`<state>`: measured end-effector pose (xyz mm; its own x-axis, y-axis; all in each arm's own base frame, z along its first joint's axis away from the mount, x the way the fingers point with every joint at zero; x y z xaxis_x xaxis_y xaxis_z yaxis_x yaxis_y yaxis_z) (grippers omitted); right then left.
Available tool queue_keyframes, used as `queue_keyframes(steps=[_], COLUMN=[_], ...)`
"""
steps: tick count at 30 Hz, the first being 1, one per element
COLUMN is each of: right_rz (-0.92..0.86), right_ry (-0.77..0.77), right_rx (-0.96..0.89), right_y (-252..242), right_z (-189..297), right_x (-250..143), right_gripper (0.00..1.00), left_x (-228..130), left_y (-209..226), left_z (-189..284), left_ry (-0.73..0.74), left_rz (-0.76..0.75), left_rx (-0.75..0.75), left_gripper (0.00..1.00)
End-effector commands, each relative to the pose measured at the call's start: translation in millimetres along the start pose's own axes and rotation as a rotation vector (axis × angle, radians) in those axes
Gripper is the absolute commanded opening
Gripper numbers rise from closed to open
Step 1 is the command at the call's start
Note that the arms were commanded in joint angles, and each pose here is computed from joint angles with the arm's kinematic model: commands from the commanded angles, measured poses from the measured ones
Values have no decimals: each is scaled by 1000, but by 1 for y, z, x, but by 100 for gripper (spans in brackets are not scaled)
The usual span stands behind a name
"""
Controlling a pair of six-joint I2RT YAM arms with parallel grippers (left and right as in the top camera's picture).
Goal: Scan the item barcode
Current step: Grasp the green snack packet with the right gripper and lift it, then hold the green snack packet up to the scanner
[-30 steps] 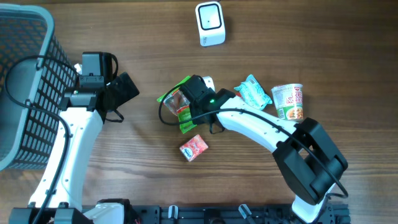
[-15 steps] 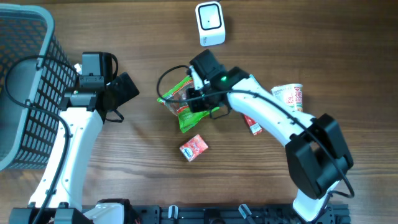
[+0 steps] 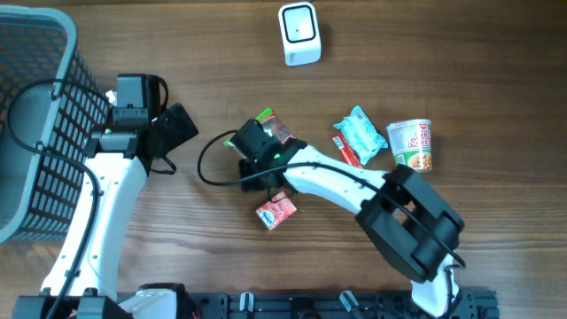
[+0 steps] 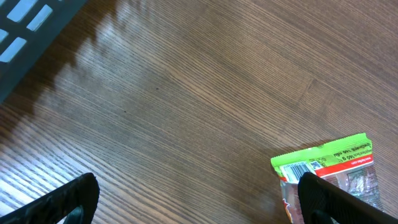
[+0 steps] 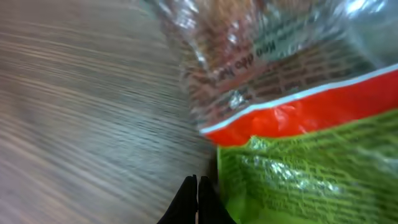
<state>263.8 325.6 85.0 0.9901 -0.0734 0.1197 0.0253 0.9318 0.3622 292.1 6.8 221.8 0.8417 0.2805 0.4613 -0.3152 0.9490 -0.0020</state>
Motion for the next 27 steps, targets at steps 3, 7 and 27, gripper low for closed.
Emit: queue_keyframes(steps=[3, 7, 27], right_rz=[-30, -34, 206], right_ry=[4, 39, -158], right_rx=[-129, -204, -105], right_y=[-30, -70, -61], right_z=[-3, 7, 119], right_x=[8, 34, 113], right_gripper=[4, 4, 99], left_x=[1, 2, 2], left_y=[2, 2, 2], left_z=[4, 4, 4], left_ry=[-18, -18, -18], left_rz=[11, 11, 11], left_rx=[6, 6, 6], left_gripper=[100, 100, 100])
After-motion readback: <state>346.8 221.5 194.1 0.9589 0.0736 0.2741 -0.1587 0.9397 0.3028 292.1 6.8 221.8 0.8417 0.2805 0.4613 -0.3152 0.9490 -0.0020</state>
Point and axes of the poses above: each gripper's point midway between its finger pads, its own z axis back along the fingers, its own y axis along the line the jaws close on, x = y × z, the point moved 9 cm from there along z, back along the fingers, and after that the axes turned 14 degrees about -z, right-handed, at the moved point
